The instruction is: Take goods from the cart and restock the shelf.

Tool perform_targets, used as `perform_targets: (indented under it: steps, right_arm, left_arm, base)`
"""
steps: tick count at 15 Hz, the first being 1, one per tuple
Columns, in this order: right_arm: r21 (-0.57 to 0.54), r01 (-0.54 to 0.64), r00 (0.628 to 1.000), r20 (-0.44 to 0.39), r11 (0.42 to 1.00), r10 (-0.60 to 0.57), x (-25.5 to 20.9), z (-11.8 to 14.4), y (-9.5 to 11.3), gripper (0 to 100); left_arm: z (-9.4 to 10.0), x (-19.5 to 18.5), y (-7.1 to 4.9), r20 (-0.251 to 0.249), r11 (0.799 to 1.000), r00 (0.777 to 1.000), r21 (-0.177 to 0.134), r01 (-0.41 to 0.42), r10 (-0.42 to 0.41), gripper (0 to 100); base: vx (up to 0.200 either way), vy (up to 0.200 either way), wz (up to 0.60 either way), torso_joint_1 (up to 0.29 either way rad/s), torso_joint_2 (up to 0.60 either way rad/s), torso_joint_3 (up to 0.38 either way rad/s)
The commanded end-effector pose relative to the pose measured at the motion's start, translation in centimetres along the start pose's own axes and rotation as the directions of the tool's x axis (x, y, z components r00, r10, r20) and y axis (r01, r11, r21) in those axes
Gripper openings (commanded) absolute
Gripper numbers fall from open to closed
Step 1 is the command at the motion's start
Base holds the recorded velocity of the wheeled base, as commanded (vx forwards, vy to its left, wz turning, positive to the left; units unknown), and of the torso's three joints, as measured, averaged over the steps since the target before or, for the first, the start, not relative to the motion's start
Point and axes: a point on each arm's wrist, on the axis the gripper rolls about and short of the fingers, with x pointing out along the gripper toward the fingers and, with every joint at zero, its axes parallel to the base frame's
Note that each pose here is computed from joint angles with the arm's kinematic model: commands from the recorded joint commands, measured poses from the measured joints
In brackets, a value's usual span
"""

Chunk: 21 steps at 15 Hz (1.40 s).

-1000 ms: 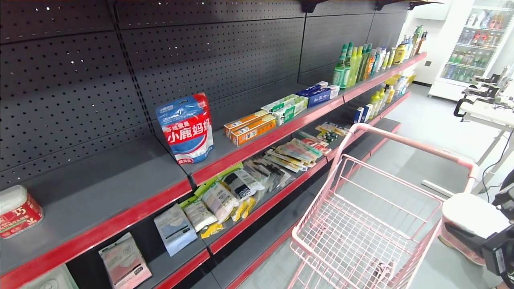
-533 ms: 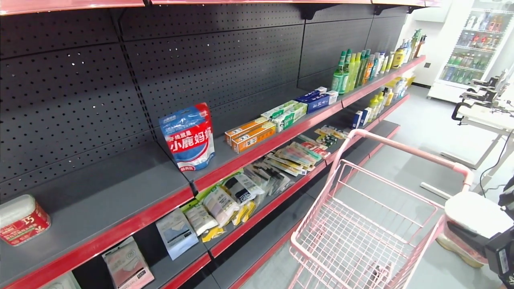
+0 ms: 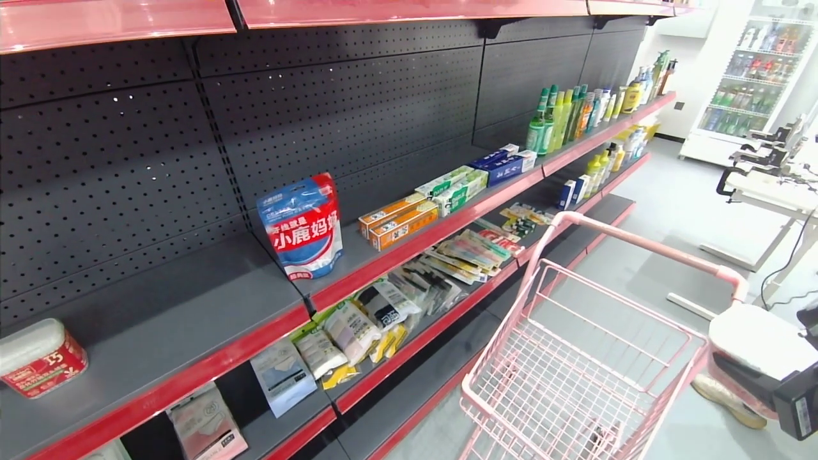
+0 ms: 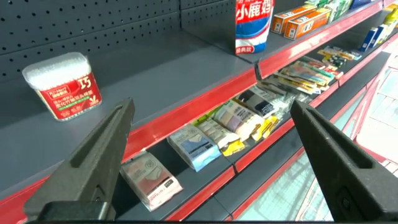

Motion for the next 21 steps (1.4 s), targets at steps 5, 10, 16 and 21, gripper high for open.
perform_targets:
  steps: [5,10,16,21]
  right_arm:
    - [0.002,0.035,0.999,-0.030,0.999,-0.035,-0.4,-0.7,0.3,0]
    - [-0.001,0.041,0.999,-0.018,0.999,-0.041,-1.0,-1.1,0.7,0]
    - [-0.002,0.034,0.999,-0.021,0.999,-0.034,-1.6,-1.9,1.4,0]
    - [0.002,0.039,0.999,-0.022,0.999,-0.039,-2.1,-2.5,1.8,0]
  left_arm:
    - [0.0,0.0,0.0,-0.001,1.000,1.000,0.000,-0.001,0.001,100]
    - [0.0,0.0,0.0,-0.001,1.000,1.000,0.000,-0.001,0.001,100]
    - [0.0,0.0,0.0,-0.002,1.000,1.000,0.000,-0.001,0.001,100]
    - [0.0,0.0,0.0,-0.002,1.000,1.000,0.000,-0.001,0.001,100]
  base:
    - [0.000,0.000,0.48,0.002,0.00,-0.001]
    - [0.000,0.000,0.60,0.006,0.00,-0.001]
    - [0.000,0.000,0.60,0.002,0.00,0.002]
    - [0.000,0.000,0.48,0.005,0.00,0.002]
